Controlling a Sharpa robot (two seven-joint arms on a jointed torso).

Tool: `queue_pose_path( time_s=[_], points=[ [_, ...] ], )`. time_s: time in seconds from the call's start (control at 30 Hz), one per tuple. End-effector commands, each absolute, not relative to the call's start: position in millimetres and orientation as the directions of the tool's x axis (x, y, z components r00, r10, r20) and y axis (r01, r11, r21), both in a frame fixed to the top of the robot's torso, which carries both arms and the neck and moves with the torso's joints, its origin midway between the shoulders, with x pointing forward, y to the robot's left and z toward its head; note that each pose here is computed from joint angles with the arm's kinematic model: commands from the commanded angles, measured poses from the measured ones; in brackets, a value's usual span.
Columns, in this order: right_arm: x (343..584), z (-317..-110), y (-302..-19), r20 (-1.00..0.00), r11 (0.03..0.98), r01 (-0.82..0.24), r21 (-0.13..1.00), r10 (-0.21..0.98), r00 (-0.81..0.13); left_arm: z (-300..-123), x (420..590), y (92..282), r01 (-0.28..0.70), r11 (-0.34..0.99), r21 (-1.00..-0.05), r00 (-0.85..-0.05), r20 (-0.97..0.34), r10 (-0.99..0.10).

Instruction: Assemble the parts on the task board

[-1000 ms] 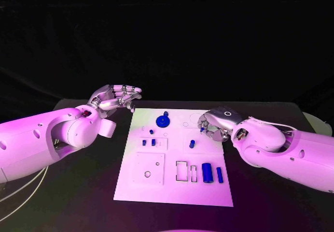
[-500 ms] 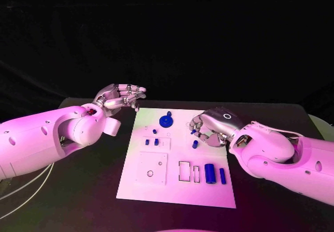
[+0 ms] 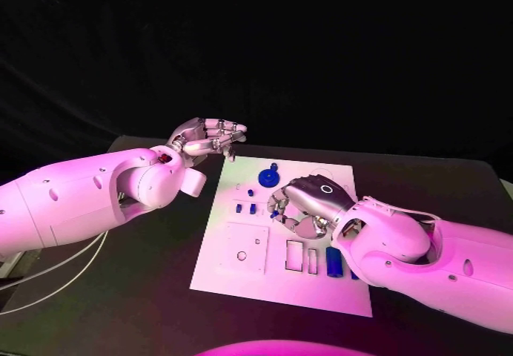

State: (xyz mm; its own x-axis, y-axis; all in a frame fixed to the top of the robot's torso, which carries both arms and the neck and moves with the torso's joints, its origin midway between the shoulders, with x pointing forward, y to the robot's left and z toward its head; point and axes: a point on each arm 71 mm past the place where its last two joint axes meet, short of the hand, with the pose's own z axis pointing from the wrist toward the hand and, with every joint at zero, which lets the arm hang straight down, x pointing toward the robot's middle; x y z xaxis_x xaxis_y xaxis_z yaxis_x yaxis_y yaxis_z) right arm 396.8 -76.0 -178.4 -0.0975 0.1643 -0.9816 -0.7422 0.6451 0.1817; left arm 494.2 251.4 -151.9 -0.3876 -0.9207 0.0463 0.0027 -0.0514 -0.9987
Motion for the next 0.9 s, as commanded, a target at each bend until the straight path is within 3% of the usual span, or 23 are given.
queue_pose_path(
  time_s=[0.03, 0.37, 0.9],
  points=[
    [397, -188, -72, -0.981, 0.633, -0.75, 0.191, 0.137, -0.134, -151.2, 493.9, 247.7, 0.0, -0.063, -0.998, -0.403, 0.057, -0.913],
    [394, -212, -58, -0.973, 0.618, -0.752, 0.229, 0.119, -0.199, -151.3, 494.7, 242.8, 0.001, -0.065, -0.998, -0.409, 0.059, -0.911],
    [390, -226, -46, -0.966, 0.607, -0.755, 0.248, 0.099, -0.237, -151.3, 494.8, 240.9, 0.001, -0.067, -0.998, -0.413, 0.061, -0.909]
  ],
)
